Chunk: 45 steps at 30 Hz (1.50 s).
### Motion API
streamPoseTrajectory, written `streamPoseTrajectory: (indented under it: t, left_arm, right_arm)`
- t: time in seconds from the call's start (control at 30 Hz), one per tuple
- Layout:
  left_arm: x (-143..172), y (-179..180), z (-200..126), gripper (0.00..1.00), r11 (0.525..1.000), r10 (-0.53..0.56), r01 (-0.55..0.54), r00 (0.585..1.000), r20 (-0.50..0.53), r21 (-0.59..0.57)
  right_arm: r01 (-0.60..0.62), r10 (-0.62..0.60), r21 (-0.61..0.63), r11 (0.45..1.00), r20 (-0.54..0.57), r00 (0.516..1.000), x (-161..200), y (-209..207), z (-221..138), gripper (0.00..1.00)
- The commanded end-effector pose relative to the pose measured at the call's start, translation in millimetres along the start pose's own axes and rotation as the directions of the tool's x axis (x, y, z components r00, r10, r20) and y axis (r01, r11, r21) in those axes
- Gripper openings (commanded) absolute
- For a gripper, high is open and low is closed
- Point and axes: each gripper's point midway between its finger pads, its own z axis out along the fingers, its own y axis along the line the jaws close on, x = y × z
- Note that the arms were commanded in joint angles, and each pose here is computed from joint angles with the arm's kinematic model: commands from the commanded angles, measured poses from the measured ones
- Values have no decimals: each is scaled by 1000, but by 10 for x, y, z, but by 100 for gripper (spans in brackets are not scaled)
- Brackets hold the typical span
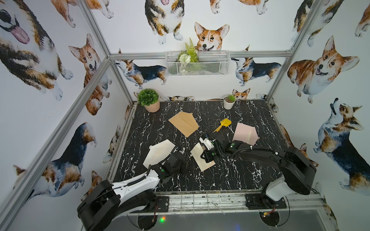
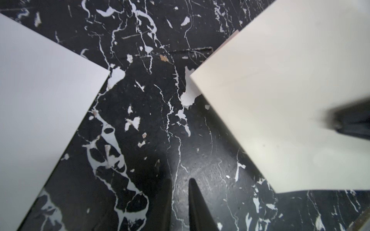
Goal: Take the letter paper out of the envelope
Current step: Unfold the letter paper at the center of the board.
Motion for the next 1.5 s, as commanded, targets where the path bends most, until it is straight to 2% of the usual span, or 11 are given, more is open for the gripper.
streamPoseTrajectory:
  t: [0.0,0.17,0.27,0.4,0.5,0.67,0.83,1.0,1.17,1.37,1.47]
  left_arm:
    - [-70,31,-48,18,1000,2,-1,999,36,-19]
    - [-96,81,-95,15,999,6,-4,997,72,-32]
    - [-118,89,-104,13,1000,3,0,995,96,-28]
    - [-161,57,-97,11,1000,2,0,994,106,-19]
    - [-188,22,-75,11,1000,7,-6,995,100,-10]
    - [-281,-38,-54,9,1000,16,-17,995,100,7]
    - [-421,-33,-99,8,1000,6,-9,992,127,22]
    - [-548,-74,-86,7,994,-41,29,992,121,104]
    - [-635,-233,-24,6,984,-30,16,996,79,177]
    - [-700,-349,12,4,976,-14,0,998,65,219]
    - [-687,-402,12,3,969,-16,2,998,53,248]
  right_arm:
    - [155,-151,227,961,-35,988,85,-378,-246,0]
    - [266,-300,383,884,30,953,56,-587,-598,0]
    - [310,-375,409,858,86,923,47,-567,-724,0]
    - [392,-492,436,810,141,859,40,-478,-792,0]
    - [470,-574,447,761,124,810,65,-395,-751,0]
    - [598,-704,489,635,47,708,133,-247,-629,0]
    - [678,-786,488,550,29,617,249,-84,-500,0]
    - [694,-799,469,546,42,600,377,-108,-340,0]
    - [700,-784,427,573,35,620,506,-104,-130,0]
    - [735,-821,454,503,-15,571,616,0,72,0]
    - [752,-848,480,451,-32,529,647,95,129,0]
